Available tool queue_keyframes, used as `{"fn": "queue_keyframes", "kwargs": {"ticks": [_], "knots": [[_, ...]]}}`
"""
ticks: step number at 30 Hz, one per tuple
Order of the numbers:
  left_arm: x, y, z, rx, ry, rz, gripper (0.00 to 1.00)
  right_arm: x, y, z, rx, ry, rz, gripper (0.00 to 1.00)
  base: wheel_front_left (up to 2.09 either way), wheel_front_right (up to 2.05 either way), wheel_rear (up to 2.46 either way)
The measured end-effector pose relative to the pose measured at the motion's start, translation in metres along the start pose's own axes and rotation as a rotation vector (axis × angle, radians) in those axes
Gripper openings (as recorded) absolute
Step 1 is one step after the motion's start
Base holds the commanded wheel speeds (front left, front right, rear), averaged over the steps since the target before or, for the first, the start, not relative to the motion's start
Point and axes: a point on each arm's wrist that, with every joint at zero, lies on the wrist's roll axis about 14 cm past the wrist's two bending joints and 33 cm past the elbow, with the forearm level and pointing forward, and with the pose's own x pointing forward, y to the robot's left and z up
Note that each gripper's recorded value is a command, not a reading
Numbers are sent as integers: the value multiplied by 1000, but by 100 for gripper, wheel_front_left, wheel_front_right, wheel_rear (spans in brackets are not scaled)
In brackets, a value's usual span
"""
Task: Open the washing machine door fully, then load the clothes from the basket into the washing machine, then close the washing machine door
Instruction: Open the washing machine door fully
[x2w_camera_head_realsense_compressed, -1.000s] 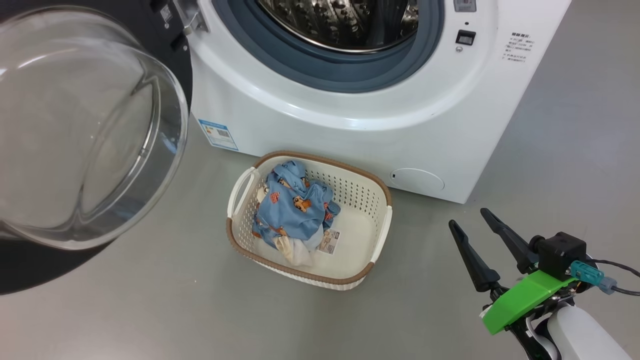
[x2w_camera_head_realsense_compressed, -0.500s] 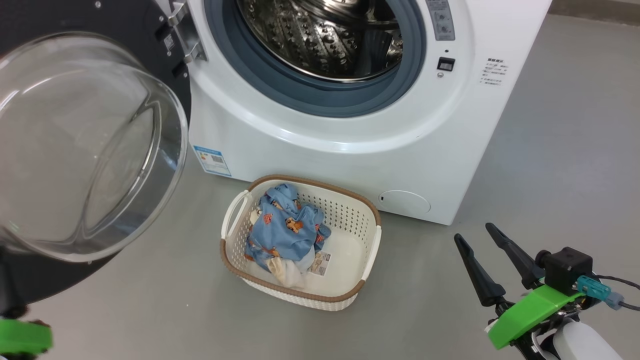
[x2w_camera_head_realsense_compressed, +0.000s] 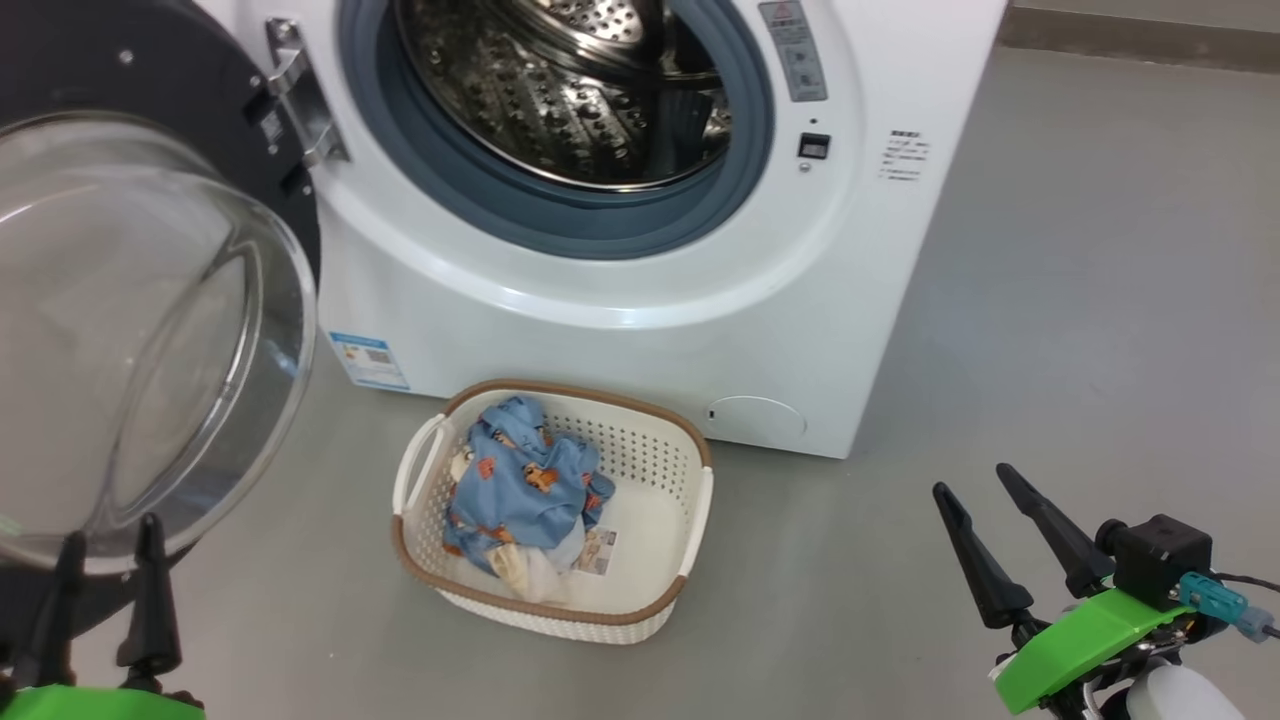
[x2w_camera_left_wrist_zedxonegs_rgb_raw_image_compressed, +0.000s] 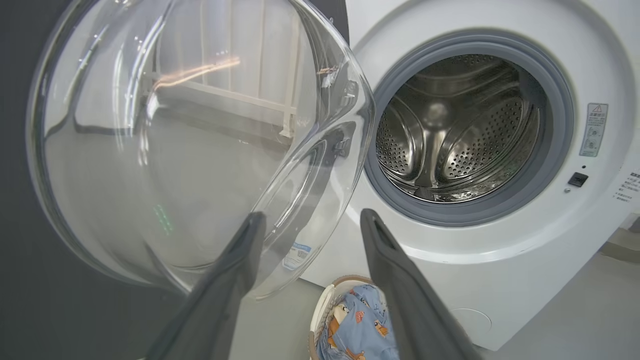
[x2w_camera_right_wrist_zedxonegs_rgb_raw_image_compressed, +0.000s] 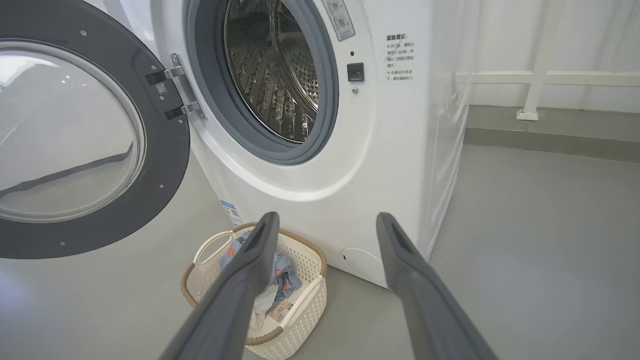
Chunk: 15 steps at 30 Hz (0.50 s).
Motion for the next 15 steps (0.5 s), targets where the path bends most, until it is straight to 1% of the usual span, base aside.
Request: {"fn": "queue_keyframes", "kwargs": {"ticks": [2,3,4,9,15], "knots": [[3,-13,-2,4,7,-46,100,-4,-7,5,-2,-13,-23,100,0,0,0],[11,-41,-6,-2,15,-130,100,-17,-21,12,-5,-34,-73,100,0,0,0],[15,-53,-7,-5,16,-164,100,-23,-29,14,-6,-40,-99,100,0,0,0],[22,-79,-17,-27,44,-238,100,-43,-48,14,-4,-42,-173,100,0,0,0],[28,-102,-31,-62,85,-296,100,-62,-67,20,-7,-63,-247,100,0,0,0]]}}
